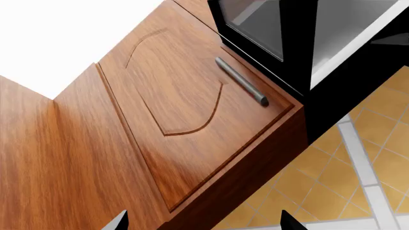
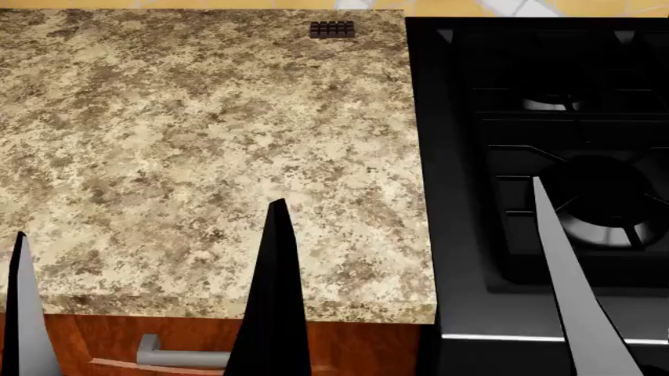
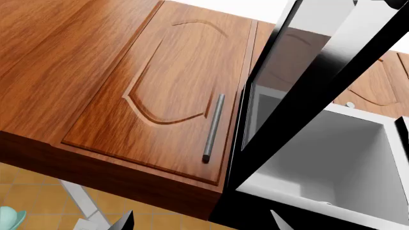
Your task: Close the microwave door
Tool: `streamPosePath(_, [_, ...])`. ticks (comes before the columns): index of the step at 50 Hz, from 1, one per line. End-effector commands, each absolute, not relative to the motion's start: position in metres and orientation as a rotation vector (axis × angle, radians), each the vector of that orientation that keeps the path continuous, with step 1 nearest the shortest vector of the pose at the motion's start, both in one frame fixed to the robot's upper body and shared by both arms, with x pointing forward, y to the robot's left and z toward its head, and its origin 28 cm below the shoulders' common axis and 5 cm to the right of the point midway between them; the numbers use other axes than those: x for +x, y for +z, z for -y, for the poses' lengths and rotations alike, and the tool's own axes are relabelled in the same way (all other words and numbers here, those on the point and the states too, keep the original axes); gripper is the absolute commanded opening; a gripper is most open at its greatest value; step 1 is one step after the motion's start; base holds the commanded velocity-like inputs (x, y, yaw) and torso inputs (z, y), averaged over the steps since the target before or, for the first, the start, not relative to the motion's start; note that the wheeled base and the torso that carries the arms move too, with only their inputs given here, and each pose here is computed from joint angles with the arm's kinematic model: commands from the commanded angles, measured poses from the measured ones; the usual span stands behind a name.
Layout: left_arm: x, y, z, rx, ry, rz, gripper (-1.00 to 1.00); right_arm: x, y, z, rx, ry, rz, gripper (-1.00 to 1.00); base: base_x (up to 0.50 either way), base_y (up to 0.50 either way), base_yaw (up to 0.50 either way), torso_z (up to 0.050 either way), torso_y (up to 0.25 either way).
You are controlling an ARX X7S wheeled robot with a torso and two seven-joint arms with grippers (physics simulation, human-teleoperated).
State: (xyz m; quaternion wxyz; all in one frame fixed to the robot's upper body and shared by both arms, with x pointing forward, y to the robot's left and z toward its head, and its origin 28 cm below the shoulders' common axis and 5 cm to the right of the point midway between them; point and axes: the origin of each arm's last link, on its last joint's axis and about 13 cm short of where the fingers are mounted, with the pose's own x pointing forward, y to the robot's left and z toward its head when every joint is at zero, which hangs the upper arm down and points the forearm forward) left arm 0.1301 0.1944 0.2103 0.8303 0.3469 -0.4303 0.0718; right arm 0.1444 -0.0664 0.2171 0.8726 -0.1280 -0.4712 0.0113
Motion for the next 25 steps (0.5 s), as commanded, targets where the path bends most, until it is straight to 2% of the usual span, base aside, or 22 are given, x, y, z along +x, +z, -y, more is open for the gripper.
streamPosePath(1, [0.1291,0.2099,-0.1949,0.736,0.154,0.919,1.00,0.1443,0.2173,0.0659,-0.272,0.025,0.984,1.00,0.50,0.00,0.00,0.000,0.000])
streamPosePath(25, [0.1288,0.2098,-0.1941,0.743,0.156,0.918,1.00,0.1433,0.2168,0.0654,-0.265,0.029,0.988,1.00,0.48,0.00,0.00,0.000,0.001])
